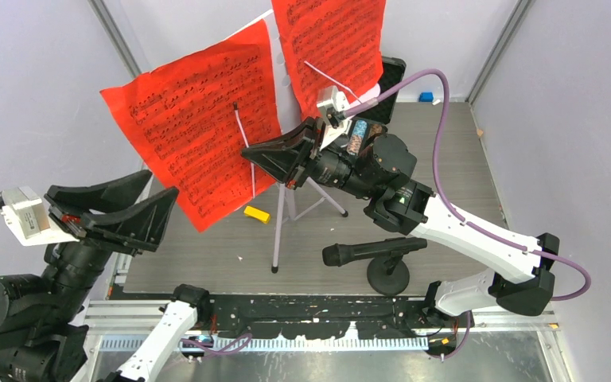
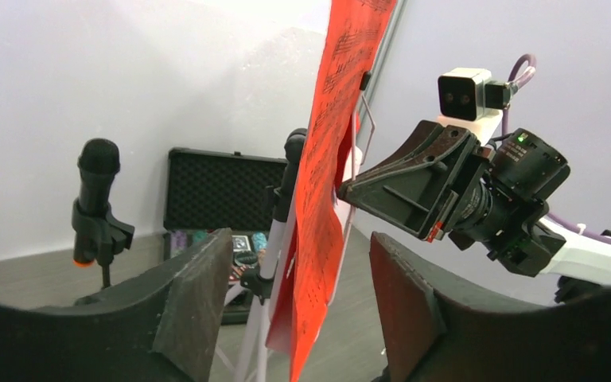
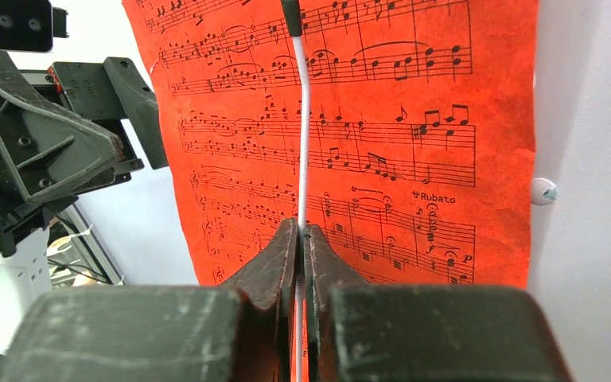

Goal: Pack up the instrument practice props
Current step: Pick up the sheet music from the music stand.

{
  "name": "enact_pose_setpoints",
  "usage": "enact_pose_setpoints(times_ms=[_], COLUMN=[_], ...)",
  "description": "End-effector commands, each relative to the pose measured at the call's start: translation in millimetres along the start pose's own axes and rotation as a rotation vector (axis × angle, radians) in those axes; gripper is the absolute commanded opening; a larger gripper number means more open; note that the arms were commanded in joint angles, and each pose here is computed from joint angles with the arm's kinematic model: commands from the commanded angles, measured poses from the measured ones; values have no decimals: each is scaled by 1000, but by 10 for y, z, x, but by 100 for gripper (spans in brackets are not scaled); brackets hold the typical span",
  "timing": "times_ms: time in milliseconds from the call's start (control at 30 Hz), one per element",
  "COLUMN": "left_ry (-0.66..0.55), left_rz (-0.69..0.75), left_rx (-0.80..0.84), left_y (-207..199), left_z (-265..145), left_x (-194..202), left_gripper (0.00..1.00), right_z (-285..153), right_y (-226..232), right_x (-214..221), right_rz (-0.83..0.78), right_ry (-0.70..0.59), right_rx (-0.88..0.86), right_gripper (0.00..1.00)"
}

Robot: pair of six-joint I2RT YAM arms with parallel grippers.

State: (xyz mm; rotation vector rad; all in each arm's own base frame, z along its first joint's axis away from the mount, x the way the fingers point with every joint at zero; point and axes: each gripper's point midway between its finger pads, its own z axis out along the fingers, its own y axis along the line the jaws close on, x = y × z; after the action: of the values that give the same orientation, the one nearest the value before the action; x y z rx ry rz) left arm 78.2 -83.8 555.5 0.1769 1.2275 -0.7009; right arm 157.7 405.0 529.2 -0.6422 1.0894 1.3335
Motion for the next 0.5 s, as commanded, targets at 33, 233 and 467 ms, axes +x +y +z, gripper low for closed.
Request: enact_pose_setpoints(times_ms=[33,233,467], left_ry=[-16,-10,8], left_rz=[-10,-13,-24], left_rx=[34,40,65], left_y=[-50,-12,16], left_z=[64,212,403], left_x=[-28,-10,63], left_gripper=[76,77,59], right_z=[-46,-59,-75], right_y=[-120,-119,-124], right_x=[104,97,84], right_rz=[-28,-29,-31], right_ry=[29,25,20], right_rx=[47,48,54], right_gripper=[0,0,0])
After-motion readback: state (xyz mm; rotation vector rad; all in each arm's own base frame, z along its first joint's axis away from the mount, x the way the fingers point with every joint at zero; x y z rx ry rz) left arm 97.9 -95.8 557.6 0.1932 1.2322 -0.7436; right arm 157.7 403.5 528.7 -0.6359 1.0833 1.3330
